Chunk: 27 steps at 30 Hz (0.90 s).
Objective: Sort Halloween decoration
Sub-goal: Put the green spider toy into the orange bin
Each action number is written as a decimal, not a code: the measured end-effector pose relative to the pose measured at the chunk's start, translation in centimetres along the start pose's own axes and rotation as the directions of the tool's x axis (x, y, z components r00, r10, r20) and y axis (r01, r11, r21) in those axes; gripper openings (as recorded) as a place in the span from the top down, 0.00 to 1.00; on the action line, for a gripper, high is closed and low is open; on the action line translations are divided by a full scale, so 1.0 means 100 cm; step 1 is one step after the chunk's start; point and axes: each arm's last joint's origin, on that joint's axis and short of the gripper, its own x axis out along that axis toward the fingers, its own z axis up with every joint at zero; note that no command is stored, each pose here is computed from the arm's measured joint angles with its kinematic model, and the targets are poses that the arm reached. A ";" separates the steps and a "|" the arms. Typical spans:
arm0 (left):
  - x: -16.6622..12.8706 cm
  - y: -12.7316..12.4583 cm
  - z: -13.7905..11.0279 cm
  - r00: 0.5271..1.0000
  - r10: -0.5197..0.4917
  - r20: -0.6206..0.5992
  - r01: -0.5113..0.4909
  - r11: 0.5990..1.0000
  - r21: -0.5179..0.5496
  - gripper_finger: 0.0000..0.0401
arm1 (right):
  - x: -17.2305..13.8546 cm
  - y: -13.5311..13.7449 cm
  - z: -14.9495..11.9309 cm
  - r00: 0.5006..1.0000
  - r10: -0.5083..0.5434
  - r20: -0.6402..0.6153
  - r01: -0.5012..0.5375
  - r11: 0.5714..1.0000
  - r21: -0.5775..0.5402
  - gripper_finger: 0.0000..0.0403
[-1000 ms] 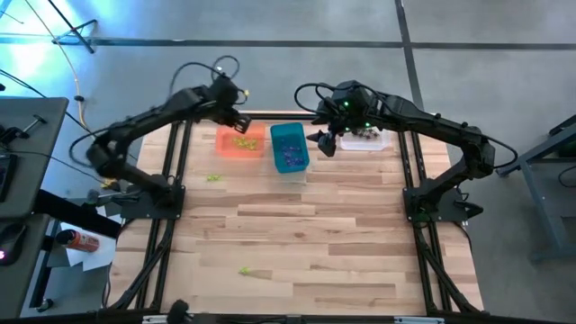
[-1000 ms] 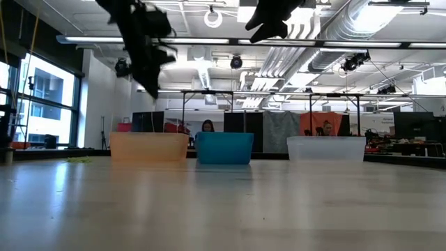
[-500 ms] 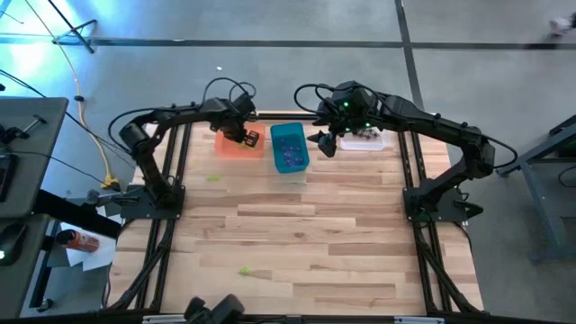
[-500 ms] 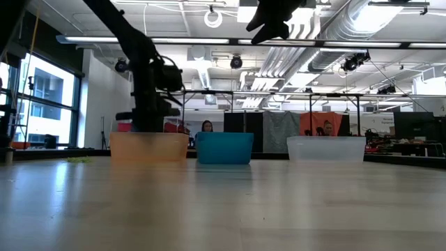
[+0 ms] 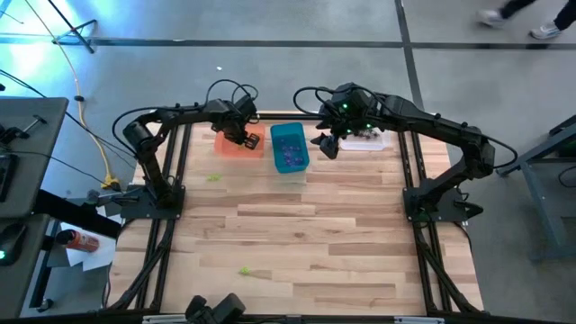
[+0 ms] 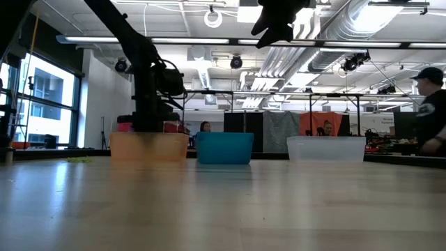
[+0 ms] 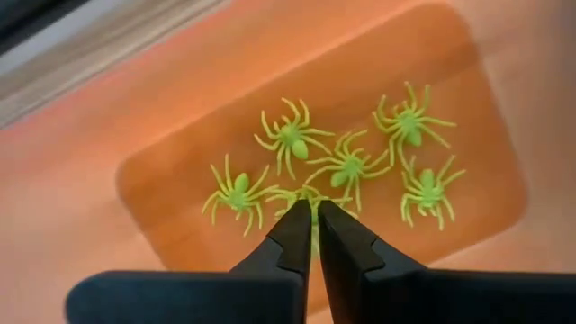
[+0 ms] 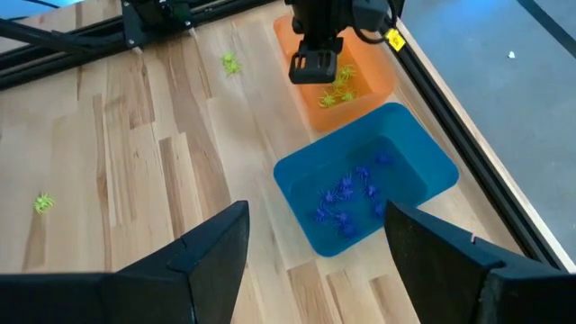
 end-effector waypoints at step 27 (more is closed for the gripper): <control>-0.135 0.005 -0.032 0.891 -0.301 0.340 0.239 0.948 0.211 0.62 | 0.000 0.000 0.001 1.000 0.002 0.013 -0.003 1.000 0.007 0.37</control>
